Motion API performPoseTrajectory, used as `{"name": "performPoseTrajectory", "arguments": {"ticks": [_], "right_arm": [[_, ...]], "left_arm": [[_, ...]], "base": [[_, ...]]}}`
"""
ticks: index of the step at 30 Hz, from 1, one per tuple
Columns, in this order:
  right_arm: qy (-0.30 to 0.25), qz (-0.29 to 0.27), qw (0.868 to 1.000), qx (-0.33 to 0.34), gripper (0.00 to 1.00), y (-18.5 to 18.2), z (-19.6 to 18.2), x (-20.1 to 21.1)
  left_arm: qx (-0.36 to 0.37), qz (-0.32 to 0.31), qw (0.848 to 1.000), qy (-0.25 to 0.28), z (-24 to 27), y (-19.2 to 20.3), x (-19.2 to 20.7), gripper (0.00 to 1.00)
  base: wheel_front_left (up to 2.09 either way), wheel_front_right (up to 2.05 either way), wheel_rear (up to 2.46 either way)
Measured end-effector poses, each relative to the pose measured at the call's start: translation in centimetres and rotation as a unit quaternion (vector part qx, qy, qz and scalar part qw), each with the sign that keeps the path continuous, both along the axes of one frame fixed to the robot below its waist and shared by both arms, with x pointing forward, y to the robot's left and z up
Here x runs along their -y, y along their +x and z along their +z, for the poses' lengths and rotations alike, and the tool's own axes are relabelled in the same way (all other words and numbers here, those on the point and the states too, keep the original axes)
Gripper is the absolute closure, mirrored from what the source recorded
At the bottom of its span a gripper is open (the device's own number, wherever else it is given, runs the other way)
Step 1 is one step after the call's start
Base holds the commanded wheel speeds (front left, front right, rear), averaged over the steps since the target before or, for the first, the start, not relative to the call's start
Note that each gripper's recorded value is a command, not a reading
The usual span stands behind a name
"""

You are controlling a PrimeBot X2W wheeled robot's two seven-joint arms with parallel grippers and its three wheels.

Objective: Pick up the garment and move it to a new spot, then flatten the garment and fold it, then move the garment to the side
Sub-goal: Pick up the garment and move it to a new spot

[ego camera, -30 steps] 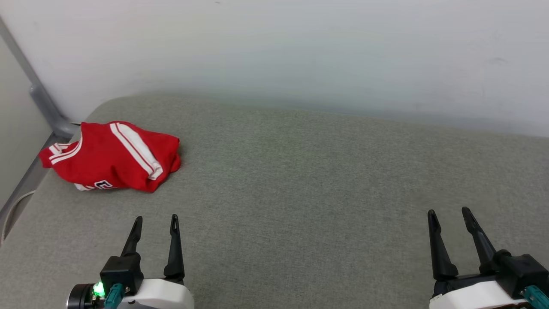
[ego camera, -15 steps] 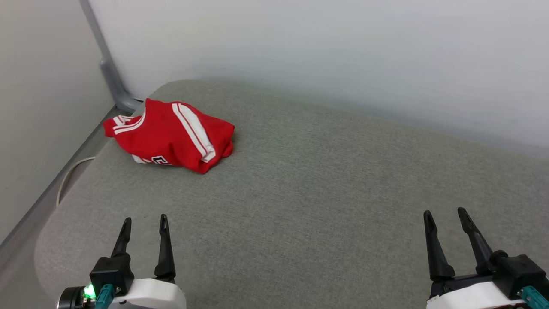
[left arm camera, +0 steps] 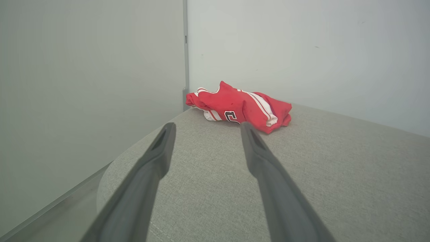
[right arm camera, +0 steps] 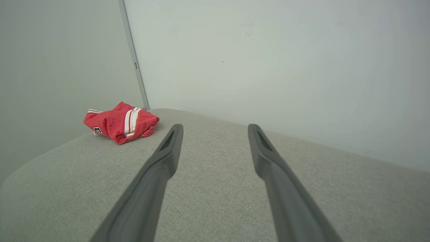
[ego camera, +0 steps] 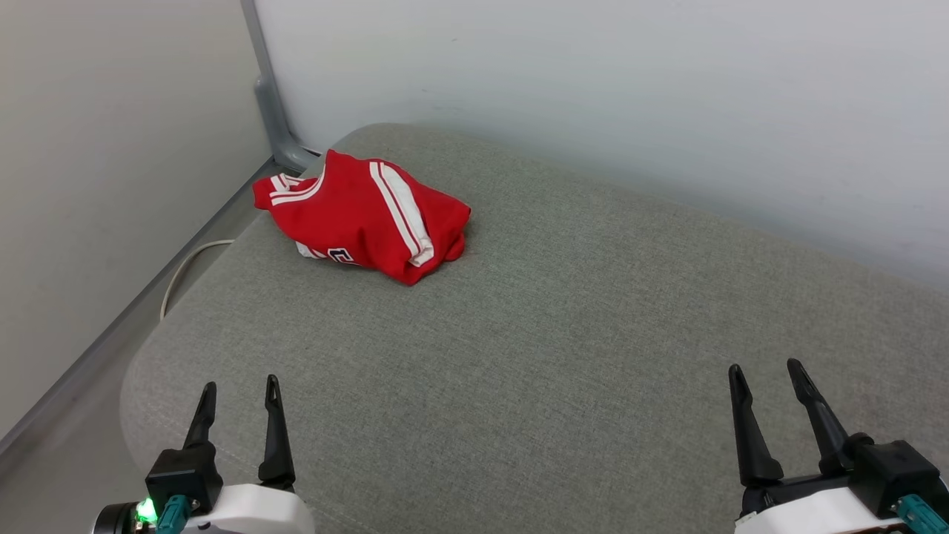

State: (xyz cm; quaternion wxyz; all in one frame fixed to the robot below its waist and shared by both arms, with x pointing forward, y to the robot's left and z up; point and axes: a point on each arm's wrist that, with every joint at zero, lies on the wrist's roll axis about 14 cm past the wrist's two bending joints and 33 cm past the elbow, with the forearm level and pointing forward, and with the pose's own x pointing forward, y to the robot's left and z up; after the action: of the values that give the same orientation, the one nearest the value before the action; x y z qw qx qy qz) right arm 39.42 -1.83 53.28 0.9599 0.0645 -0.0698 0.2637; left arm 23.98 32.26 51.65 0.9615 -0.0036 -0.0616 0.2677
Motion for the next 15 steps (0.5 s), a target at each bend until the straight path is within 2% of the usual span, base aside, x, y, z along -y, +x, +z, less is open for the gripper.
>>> {"name": "performPoseTrajectory", "arguments": {"ticks": [10, 15], "right_arm": [[0.000, 0.001, 1.000, -0.003, 0.00, 0.0, -0.3, -0.1], [-0.004, -0.008, 1.000, -0.003, 0.00, 0.0, -0.4, 0.6]], "left_arm": [[-0.008, -0.004, 1.000, -0.004, -0.5, 0.2, 0.1, 0.00], [0.004, -0.023, 1.000, 0.001, 0.5, 2.0, 0.0, 0.00]], "base": [[0.00, 0.00, 0.00], [0.00, 0.00, 0.00]]}}
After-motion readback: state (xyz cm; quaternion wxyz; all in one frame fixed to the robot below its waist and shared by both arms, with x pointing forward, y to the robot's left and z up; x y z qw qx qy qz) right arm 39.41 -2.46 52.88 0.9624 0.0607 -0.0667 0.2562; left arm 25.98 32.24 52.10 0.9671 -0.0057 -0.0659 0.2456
